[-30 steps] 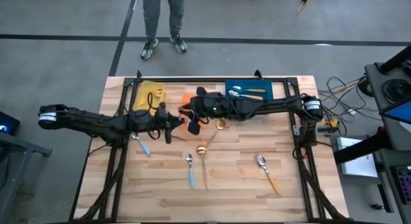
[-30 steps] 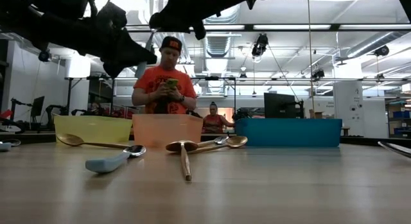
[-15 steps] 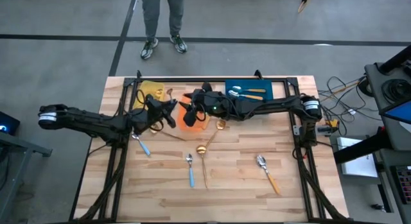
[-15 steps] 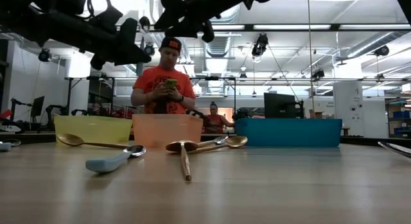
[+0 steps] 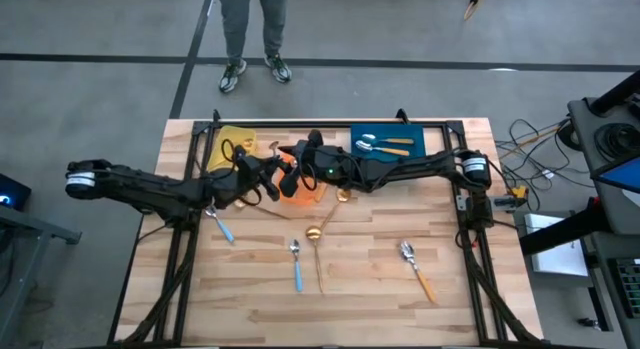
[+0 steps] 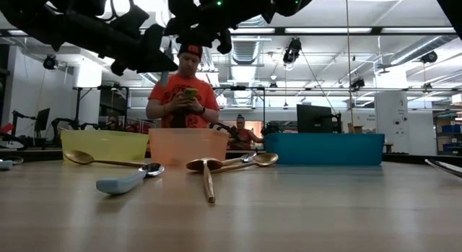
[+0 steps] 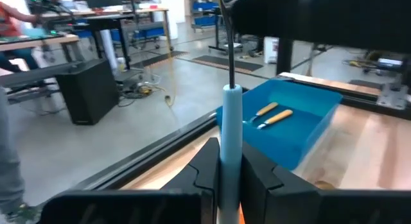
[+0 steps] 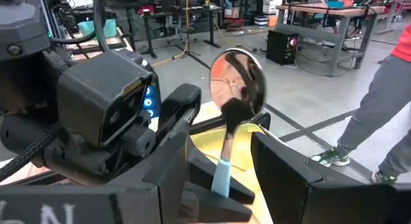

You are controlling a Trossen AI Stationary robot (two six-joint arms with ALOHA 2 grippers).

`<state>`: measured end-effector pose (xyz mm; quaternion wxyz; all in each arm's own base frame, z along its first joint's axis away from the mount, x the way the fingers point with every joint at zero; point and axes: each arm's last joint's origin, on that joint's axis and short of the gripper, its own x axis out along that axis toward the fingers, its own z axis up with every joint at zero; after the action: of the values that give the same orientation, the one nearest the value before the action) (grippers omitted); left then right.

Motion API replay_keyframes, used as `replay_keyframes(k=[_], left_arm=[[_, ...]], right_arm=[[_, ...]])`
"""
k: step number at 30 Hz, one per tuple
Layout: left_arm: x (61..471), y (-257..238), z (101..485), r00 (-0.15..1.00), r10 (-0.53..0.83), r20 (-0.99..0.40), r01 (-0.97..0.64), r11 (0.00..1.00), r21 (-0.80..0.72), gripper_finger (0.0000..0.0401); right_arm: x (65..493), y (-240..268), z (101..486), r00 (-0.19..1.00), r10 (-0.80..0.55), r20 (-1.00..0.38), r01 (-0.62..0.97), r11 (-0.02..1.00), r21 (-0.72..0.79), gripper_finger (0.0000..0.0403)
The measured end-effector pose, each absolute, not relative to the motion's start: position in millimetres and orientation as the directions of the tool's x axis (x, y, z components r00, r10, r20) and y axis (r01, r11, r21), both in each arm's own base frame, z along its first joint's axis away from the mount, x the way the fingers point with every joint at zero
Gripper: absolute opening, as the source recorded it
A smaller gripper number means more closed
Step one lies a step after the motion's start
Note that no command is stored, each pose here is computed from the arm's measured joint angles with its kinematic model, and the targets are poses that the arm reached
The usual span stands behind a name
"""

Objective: Sort silverware by color (type)
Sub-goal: Put the blue spoon into the orange bin

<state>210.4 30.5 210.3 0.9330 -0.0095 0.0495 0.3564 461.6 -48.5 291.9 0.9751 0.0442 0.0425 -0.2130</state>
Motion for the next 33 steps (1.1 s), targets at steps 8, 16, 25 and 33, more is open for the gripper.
replay_keyframes(k=[8,16,25,33], left_arm=[[232,26,216,0.785,0.61,-0.113,-0.606,0.793,0.072,0.0015],[241,27,214,0.739,0.662,-0.127,-0.655,0.749,0.095,0.0017],[235,29,217,0.688,0.718,-0.108,-0.715,0.696,0.069,0.0017],[234,29,217,0.671,0.733,-0.112,-0.729,0.68,0.077,0.0017]], right_arm=[[463,-49,289,0.904,-0.413,-0.108,0.422,0.904,0.068,0.016],[463,-50,288,0.899,-0.423,-0.116,0.432,0.9,0.062,0.0159],[462,-51,287,0.879,-0.46,-0.124,0.468,0.882,0.047,0.0146],[462,-51,287,0.878,-0.463,-0.12,0.469,0.882,0.029,0.0057]])
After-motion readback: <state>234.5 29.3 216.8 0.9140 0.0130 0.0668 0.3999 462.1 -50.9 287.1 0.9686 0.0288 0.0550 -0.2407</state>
